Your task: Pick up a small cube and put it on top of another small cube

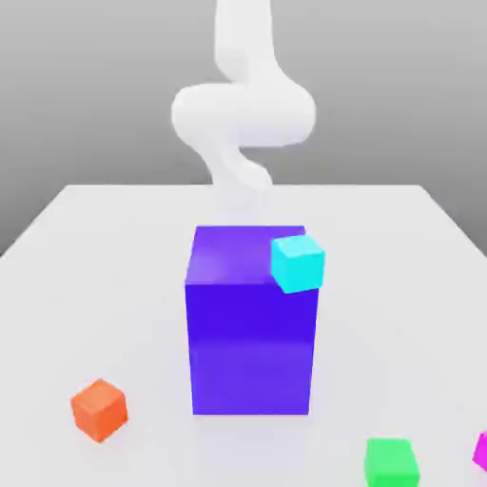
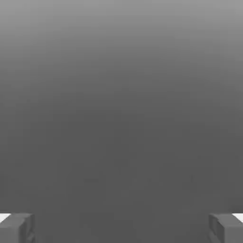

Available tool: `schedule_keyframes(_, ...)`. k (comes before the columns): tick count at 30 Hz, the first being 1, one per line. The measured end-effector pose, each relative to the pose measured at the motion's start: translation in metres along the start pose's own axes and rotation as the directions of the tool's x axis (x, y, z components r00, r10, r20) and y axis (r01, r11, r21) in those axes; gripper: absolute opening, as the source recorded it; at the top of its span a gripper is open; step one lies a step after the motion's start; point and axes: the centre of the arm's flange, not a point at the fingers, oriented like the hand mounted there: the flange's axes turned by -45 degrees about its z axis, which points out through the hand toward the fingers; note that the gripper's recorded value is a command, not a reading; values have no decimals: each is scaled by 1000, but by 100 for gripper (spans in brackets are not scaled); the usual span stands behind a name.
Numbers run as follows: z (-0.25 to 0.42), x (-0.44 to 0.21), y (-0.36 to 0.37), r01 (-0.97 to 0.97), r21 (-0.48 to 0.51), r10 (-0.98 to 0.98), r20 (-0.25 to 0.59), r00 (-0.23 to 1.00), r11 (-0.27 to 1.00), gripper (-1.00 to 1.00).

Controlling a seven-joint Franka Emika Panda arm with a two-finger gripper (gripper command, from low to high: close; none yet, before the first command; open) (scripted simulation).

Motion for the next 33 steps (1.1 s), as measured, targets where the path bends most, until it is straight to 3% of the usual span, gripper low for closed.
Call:
schedule_keyframes(15,237,-44,-142,228,49,-231,332,915,972,0)
schedule_keyframes(25,358,-150,-244,332,195,-385,492,781,923,0)
schedule_keyframes(33,421,-262,-314,349,336,-484,574,661,875,0)
